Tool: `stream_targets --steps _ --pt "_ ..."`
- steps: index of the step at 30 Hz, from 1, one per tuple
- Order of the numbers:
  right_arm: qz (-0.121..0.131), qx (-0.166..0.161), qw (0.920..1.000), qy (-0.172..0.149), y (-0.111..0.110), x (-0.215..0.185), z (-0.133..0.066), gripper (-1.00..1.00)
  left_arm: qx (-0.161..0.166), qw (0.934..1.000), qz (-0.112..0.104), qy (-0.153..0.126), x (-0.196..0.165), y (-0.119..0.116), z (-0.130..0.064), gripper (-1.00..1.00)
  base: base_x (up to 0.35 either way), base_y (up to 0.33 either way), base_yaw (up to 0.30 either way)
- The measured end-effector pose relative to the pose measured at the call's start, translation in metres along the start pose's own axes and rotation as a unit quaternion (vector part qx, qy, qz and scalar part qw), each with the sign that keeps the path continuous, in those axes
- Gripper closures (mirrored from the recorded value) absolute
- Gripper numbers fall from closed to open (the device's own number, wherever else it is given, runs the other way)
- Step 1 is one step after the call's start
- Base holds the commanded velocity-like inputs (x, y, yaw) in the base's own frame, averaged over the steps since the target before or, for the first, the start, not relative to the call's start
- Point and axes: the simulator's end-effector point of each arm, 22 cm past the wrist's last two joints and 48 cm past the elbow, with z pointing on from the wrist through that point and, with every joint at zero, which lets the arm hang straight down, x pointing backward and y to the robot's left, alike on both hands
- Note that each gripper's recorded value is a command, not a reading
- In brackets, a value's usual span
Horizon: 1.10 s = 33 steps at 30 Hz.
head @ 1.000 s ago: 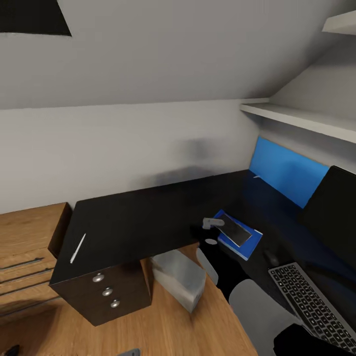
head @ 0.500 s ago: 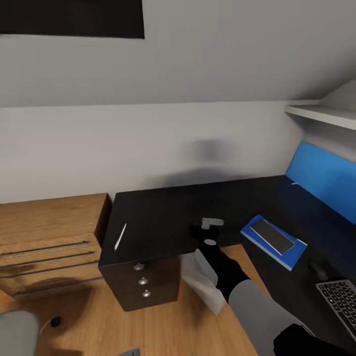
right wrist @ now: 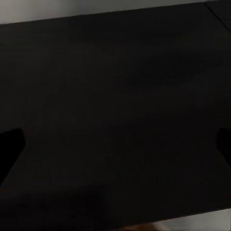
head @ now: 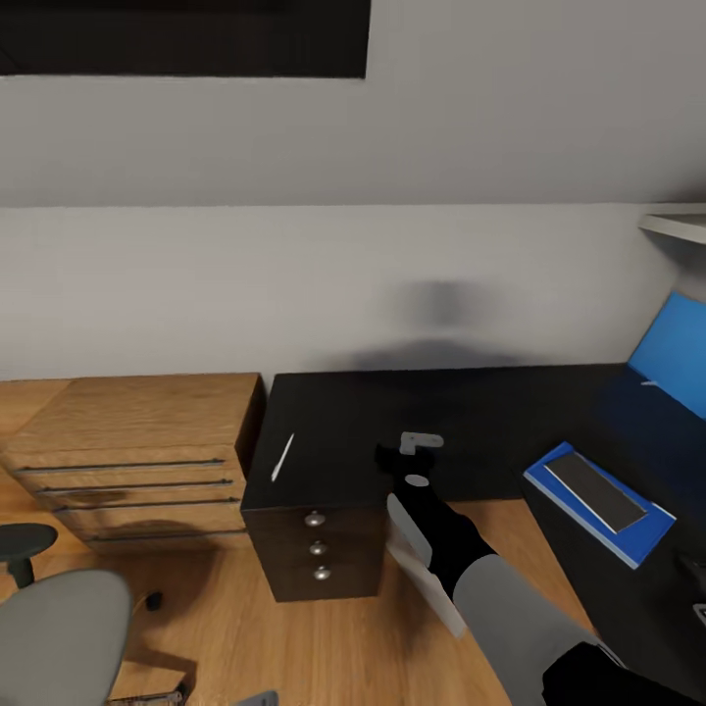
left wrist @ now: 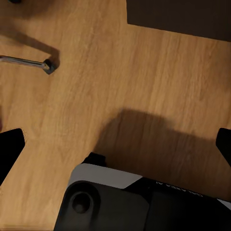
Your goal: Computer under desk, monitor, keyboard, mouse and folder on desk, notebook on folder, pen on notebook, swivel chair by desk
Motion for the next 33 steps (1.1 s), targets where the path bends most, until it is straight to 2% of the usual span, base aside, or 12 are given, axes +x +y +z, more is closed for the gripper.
stream_targets --steps 27,33 --pt "0.0 0.0 1.0 0.001 -0.0001 0.0011 -0.0001 -1.0 0.0 1.0 0.0 0.0 -0.0003 -0.0003 -0.0001 -1.0 0.0 0.0 0.277" --pt "0.0 0.0 1.0 0.001 0.0 0.0011 -0.0002 -1.0 0.0 1.0 0.0 0.0 -0.0003 -0.0003 -0.0001 -1.0 0.0 0.0 0.107"
